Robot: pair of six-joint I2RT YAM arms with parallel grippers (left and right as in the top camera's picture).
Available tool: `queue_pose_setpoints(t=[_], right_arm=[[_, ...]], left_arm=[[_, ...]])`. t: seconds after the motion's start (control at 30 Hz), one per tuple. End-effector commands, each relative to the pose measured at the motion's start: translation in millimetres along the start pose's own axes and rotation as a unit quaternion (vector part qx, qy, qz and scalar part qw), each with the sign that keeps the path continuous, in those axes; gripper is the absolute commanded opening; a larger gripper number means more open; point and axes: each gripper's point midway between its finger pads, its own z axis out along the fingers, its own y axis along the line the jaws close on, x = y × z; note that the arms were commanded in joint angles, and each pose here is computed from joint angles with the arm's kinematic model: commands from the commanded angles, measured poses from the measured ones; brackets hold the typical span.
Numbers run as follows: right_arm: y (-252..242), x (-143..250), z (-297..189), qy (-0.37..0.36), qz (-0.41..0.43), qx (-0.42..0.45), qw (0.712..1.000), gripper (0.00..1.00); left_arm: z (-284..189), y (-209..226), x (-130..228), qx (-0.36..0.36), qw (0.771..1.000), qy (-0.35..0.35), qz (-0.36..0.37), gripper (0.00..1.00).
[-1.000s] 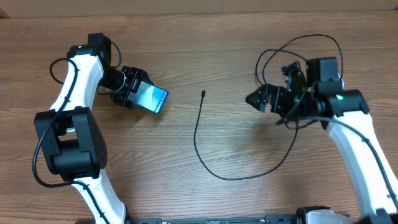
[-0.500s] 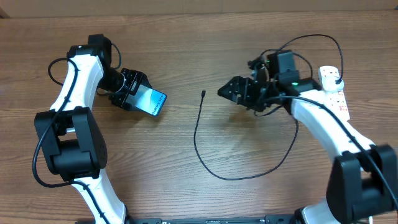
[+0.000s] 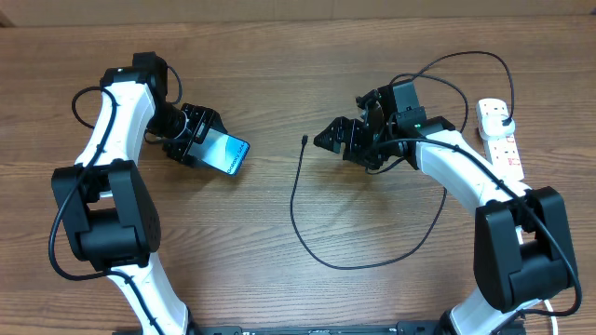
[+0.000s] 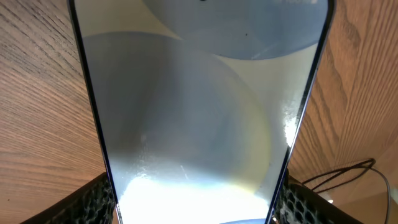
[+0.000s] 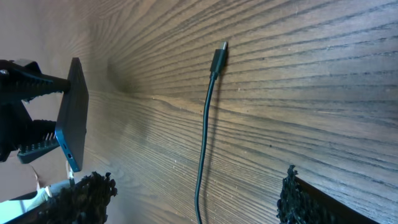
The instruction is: Plug charger to phone and switch on socket
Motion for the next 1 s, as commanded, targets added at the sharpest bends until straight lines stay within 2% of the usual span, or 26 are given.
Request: queue_pose_setpoints(t=[0.0, 0.47, 0.77, 0.97], right_arm=[[10, -10, -3, -0.015, 0.002, -0.007, 1.0, 0.89], [35, 0, 0, 0.01, 0.003, -0.06, 0.998, 0.87], [65, 11, 4, 0.033, -0.019, -0.114, 0.993, 0.86], [74, 18, 15, 0.033, -0.004, -0.101, 0.994, 0.78]], left_arm=[[-4, -10, 7, 0.008, 1.0, -0.002, 0.026, 0.69], [20, -28, 50, -0.008, 1.0, 0.007, 0.017, 0.69], [29, -35, 68, -0.012, 0.999, 0.013, -0.042, 0.66], [29, -43, 80, 0.007, 0.996, 0.049, -0.072, 0.66]])
